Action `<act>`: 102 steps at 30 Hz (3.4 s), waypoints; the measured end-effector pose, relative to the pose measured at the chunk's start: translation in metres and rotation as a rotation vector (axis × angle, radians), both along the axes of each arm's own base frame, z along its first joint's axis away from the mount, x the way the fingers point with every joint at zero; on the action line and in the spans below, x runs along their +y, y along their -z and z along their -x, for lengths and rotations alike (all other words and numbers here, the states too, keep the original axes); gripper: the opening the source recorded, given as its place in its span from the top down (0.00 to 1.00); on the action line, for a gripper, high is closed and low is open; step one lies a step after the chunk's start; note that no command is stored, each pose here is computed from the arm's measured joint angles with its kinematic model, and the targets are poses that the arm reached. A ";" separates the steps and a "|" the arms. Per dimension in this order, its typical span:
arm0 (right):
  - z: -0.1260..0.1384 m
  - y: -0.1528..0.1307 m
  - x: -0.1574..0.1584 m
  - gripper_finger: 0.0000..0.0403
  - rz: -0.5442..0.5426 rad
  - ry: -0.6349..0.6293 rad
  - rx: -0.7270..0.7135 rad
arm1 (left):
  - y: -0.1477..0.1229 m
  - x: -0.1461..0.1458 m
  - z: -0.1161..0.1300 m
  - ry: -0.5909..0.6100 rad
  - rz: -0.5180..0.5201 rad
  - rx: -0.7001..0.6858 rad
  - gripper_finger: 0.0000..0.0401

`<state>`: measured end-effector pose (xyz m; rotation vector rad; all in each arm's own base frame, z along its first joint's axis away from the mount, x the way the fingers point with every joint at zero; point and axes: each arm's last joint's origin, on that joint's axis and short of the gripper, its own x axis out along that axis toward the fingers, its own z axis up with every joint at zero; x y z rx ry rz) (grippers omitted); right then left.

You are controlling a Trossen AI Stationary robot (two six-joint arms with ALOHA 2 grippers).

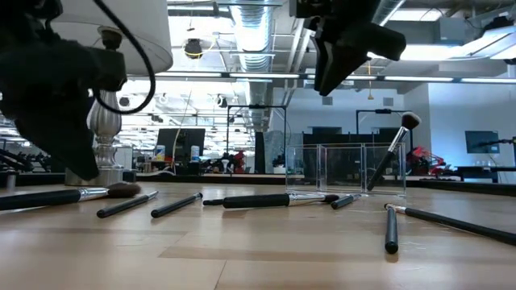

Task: Put items in baskets/containers
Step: Put the black highlighter brush into the transparent organizer

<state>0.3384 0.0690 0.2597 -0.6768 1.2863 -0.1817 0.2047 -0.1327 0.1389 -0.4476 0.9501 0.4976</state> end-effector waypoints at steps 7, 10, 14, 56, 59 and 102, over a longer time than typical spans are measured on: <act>-0.005 0.000 -0.013 0.78 -0.003 0.027 -0.018 | 0.008 0.006 0.005 -0.045 0.004 0.017 0.69; -0.006 -0.001 -0.018 0.78 -0.003 0.043 -0.019 | 0.011 0.008 0.007 -0.062 0.002 0.008 0.65; -0.008 -0.001 -0.022 0.78 -0.014 0.054 -0.037 | 0.014 0.009 0.007 -0.083 0.011 -0.029 0.61; 0.067 -0.084 0.017 0.84 -0.124 0.103 -0.557 | -0.008 0.021 -0.013 -0.064 -0.142 -0.302 0.99; 0.080 -0.071 0.023 0.85 -0.314 -0.012 -0.747 | 0.000 0.022 -0.015 -0.017 -0.143 -0.240 0.99; 0.050 0.033 0.025 0.57 -0.359 -0.205 -1.053 | 0.052 0.024 0.007 -0.042 -0.300 -0.379 0.70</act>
